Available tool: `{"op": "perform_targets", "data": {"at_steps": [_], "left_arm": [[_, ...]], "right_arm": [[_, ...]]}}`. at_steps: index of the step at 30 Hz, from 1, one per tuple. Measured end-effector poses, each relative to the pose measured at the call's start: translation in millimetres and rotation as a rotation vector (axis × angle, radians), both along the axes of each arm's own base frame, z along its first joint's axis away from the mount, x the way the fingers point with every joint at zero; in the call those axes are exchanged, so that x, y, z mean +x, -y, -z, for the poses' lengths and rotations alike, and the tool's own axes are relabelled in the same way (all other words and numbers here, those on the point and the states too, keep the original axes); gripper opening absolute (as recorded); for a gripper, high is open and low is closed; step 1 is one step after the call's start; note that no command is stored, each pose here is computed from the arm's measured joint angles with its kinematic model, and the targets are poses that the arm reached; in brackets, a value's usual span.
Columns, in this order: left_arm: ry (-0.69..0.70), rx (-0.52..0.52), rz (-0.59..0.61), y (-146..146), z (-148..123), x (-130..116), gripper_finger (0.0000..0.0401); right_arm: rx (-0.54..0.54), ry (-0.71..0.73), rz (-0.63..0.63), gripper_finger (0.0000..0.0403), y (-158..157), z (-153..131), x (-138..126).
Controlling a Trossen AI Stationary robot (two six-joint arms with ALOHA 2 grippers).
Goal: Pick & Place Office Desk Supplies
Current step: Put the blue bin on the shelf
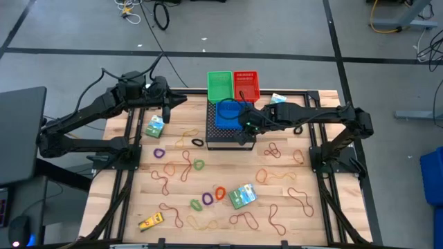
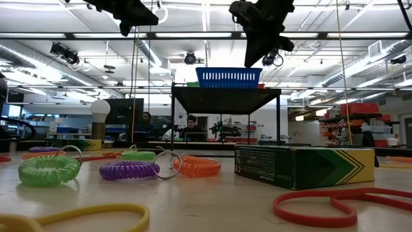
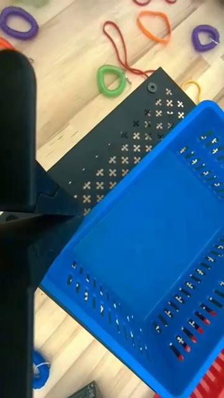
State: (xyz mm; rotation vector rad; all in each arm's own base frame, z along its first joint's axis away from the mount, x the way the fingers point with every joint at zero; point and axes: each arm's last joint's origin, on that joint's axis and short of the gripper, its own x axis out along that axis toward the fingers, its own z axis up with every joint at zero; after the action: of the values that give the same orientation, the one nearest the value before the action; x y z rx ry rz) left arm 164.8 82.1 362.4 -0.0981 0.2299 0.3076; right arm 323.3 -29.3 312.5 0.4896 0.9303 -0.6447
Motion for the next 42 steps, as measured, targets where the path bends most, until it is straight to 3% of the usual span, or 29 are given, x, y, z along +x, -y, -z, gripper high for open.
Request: {"op": "perform_targets", "data": {"at_steps": [22,29,42], "left_arm": [[0.003,-0.016,-0.004,0,0,0,0.0052],[-0.004,-0.034,-0.003,-1,2,3,0.0052],[-0.017,-0.034,-0.002,-3,4,6,0.0052]], "right_arm": [[-0.048,-0.036,-0.089,0.0013,0,-11,-14],[0.019,-0.044,-0.235,0.0005,-2,-11,-13],[0.018,-0.076,-0.195,0.0004,16,-8,-16]]}}
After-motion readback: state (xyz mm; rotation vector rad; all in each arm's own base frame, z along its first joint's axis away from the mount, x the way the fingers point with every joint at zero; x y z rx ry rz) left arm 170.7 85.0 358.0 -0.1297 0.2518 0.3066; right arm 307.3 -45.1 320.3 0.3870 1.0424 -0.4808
